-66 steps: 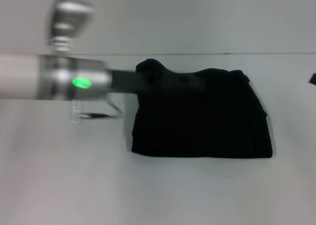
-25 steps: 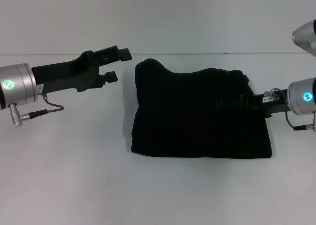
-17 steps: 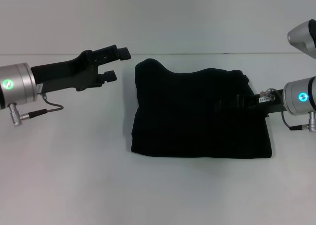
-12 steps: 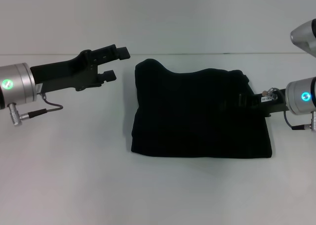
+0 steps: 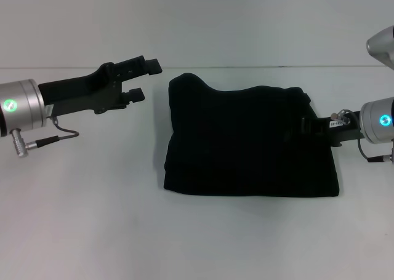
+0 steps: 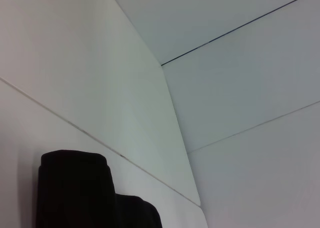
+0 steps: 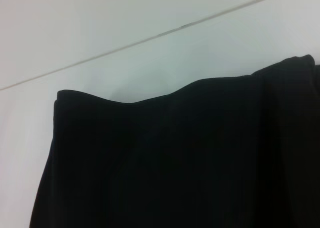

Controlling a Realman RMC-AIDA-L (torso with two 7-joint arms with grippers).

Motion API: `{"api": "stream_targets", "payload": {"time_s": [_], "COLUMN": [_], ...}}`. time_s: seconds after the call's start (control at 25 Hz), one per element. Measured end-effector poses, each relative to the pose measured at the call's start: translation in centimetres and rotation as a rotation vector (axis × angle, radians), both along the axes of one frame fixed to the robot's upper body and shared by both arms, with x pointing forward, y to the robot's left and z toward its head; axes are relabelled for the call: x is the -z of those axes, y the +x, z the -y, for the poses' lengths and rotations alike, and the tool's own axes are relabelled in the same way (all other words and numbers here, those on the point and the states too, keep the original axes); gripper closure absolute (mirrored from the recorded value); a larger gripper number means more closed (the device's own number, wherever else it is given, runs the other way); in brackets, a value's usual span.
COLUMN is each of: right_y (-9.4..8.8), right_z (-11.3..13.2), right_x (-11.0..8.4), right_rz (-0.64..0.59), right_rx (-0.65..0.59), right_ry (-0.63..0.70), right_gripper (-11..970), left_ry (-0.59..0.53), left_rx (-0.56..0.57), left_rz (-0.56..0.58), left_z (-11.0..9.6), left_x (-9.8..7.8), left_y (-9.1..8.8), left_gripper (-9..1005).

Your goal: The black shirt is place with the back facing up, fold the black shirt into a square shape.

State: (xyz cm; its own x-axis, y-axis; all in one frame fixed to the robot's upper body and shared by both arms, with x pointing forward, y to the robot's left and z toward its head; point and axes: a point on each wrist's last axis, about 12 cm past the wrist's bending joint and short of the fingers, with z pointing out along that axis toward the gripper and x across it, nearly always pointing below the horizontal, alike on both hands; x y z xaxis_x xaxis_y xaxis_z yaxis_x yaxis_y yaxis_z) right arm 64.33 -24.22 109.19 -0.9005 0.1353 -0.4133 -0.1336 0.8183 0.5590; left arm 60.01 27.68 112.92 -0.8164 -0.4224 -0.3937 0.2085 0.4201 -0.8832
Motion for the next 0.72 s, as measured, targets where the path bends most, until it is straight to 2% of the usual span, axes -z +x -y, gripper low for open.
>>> {"api": "stream_targets", "payload": {"time_s": [0.16,0.36,0.6,0.72], "right_y": [-0.02,-0.09,-0.3,-0.48], "right_z": [0.01,0.07,0.63,0.84], "right_x": [0.02,0.05,0.42,0.63], "right_rz": [-0.002,-0.005,-0.008,-0.013], "right_rx": [0.0,-0.003,0.015,0.02], "right_ry": [0.0,0.0,-0.008,-0.009], "right_gripper": [878,805,575,552], "left_ry": [0.0,-0.001,-0.003,-0.01], "left_rx": [-0.001,-0.002,-0.002,-0.005], "left_rz": [-0.001,-0.003,-0.005,-0.001], "left_z": [-0.05,-0.07,-0.03,-0.02], "left_x": [0.04,0.11,0.19,0.11], "left_y": [-0.04,-0.11,-0.17,-0.14], "left_gripper": [47,46,46,46]}}
